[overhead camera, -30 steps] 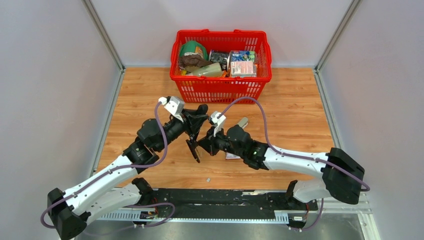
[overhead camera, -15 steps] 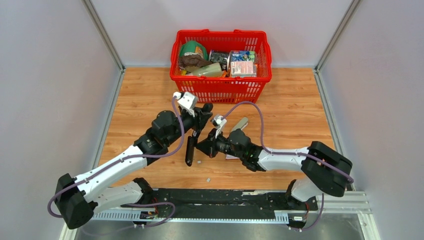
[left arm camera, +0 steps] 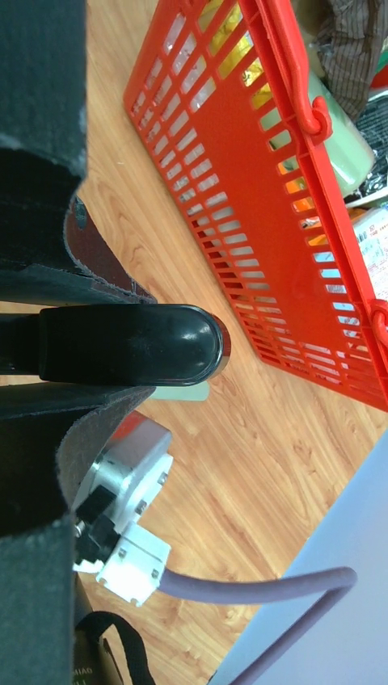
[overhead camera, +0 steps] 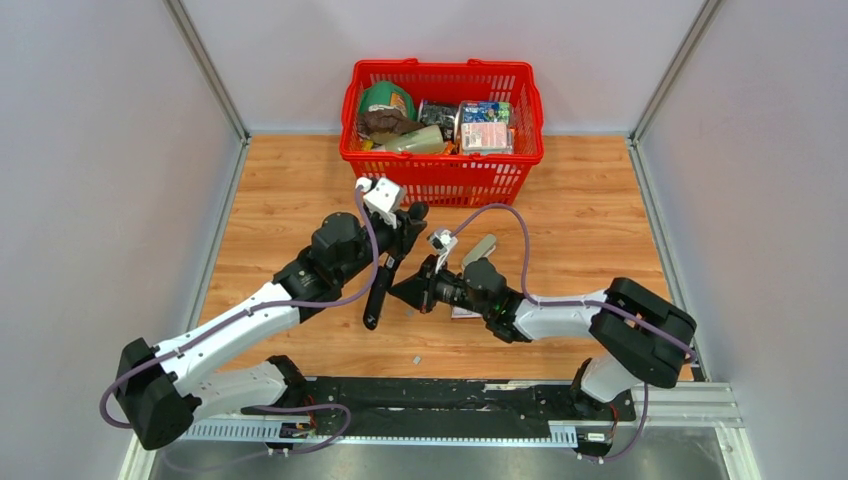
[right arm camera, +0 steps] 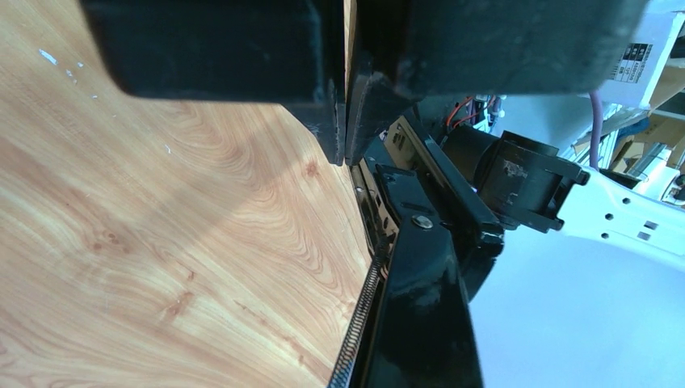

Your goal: Unload the staples from the stapler

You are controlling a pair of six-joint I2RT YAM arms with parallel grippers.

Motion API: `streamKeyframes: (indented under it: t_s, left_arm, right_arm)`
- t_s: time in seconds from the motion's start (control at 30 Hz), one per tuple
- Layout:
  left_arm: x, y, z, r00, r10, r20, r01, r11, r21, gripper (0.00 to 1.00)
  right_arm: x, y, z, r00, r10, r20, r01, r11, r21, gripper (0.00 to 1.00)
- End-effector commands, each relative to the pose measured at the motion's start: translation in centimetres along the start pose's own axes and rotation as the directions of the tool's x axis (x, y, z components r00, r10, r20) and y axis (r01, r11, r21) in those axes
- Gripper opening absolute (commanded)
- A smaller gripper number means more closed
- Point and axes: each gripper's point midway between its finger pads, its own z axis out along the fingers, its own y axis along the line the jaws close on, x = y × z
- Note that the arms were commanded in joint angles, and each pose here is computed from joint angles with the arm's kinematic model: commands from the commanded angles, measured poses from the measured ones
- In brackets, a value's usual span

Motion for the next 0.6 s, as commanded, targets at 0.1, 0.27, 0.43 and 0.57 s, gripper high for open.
streamKeyframes:
  t_s: [0.1, 0.27, 0.43, 0.57]
  left_arm:
    - [-6.4, -0.3, -1.8, 0.988, 0.023, 0.151, -0.024, 1.000, 0.008, 0.00]
    - [-6.6, -0.3, -3.5, 0.988, 0.006, 0.152, -0.008, 1.000, 0.013, 0.00]
    - [-7.4, 0.0, -5.6, 0.985, 0.011, 0.173, -0.012, 1.000, 0.002, 0.00]
    - [-8.6, 0.1, -7.3, 0.976, 0.007, 0.216, -0.007, 1.000, -0.002, 0.00]
  right_arm:
    - [-2.3, 1.6, -0.5, 0.998, -0.043, 0.043, 0.044, 0.999, -0.015, 0.00]
    - [-2.3, 0.7, -0.8, 0.998, -0.044, 0.037, 0.042, 0.998, 0.047, 0.00]
    - [-3.2, 0.0, -2.0, 0.996, -0.089, 0.033, 0.084, 0.988, 0.126, 0.00]
    - [-3.7, 0.0, -2.9, 0.994, -0.106, 0.022, 0.101, 0.983, 0.156, 0.00]
